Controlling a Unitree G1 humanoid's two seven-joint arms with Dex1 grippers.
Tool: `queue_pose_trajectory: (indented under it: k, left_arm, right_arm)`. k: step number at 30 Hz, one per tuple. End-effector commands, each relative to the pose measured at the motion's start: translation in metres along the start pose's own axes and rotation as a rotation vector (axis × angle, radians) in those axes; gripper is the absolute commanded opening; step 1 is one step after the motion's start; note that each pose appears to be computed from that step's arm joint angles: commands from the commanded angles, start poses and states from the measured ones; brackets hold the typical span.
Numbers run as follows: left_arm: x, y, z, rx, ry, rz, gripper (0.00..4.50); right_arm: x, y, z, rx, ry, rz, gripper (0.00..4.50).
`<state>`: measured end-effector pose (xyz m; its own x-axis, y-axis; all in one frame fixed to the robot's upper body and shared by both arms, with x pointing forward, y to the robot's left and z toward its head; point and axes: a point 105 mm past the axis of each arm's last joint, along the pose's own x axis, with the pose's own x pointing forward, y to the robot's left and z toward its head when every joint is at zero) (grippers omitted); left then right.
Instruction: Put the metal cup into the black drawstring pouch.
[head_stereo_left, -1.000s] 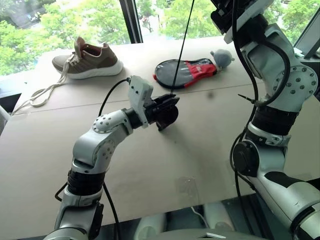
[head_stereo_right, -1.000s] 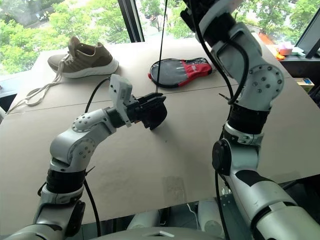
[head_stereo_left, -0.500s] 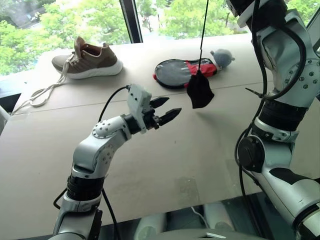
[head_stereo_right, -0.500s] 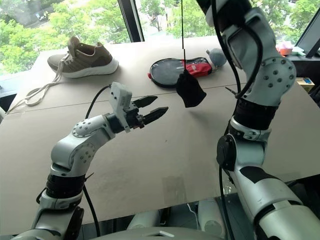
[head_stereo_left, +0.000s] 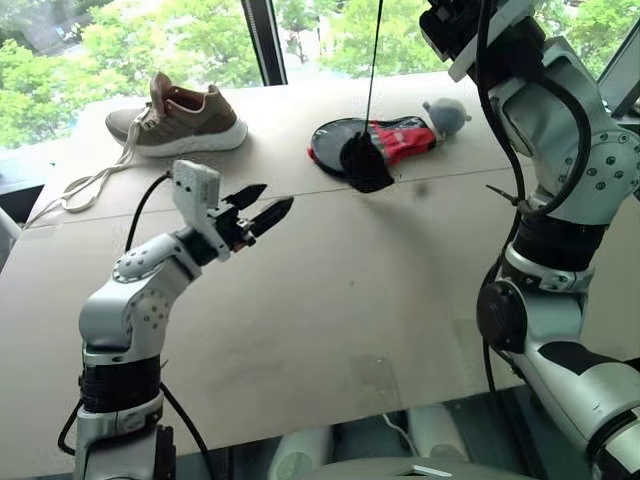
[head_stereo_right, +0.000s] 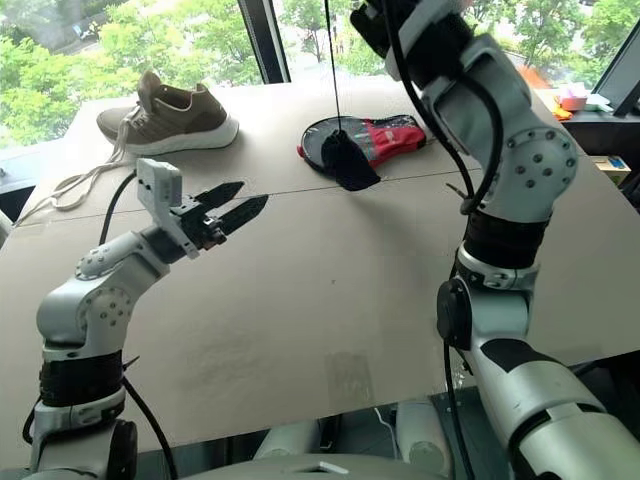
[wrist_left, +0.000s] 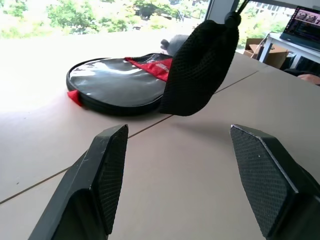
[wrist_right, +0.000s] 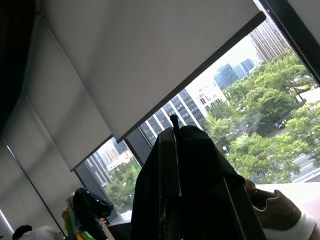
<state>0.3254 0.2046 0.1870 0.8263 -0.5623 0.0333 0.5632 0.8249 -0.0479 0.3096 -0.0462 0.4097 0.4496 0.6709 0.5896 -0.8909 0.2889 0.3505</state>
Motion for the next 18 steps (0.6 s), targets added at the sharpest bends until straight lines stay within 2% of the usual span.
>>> queue_pose_trajectory:
  k: [1,2,3,4,6,9,10,14,18]
  left_arm:
    - [-0.017,0.016,0.004,0.034,-0.01,0.061,3.34]
    - [-0.02,0.017,0.0,0.036,0.006,0.067,3.34]
    - [-0.026,0.017,-0.009,0.023,0.039,0.072,3.34]
    - [-0.029,0.016,-0.015,0.014,0.061,0.074,3.44]
    - [-0.046,0.013,-0.033,-0.001,0.131,0.059,3.44]
    - [-0.074,0.013,-0.053,-0.015,0.221,0.087,3.44]
    - [-0.083,0.01,-0.062,-0.021,0.252,0.092,3.44]
    - [-0.098,-0.007,-0.088,-0.01,0.33,0.068,3.44]
    - [-0.098,-0.022,-0.1,0.057,0.347,0.06,3.44]
  right_arm:
    - [-0.019,0.009,0.015,-0.041,-0.006,0.048,0.0]
    - [-0.024,0.004,0.013,-0.046,0.017,0.033,0.0]
    - [-0.036,-0.013,0.008,-0.072,0.062,-0.046,0.0]
    - [-0.045,-0.025,0.004,-0.09,0.095,-0.103,0.55]
    - [-0.068,-0.038,-0.008,-0.14,0.198,-0.161,1.32]
    - [-0.113,-0.063,-0.032,-0.257,0.403,-0.265,2.68]
    - [-0.142,-0.078,-0.045,-0.294,0.494,-0.315,3.19]
    - [-0.233,-0.109,-0.074,-0.396,0.673,-0.357,3.19]
    - [-0.298,-0.112,-0.098,-0.489,0.859,-0.232,3.19]
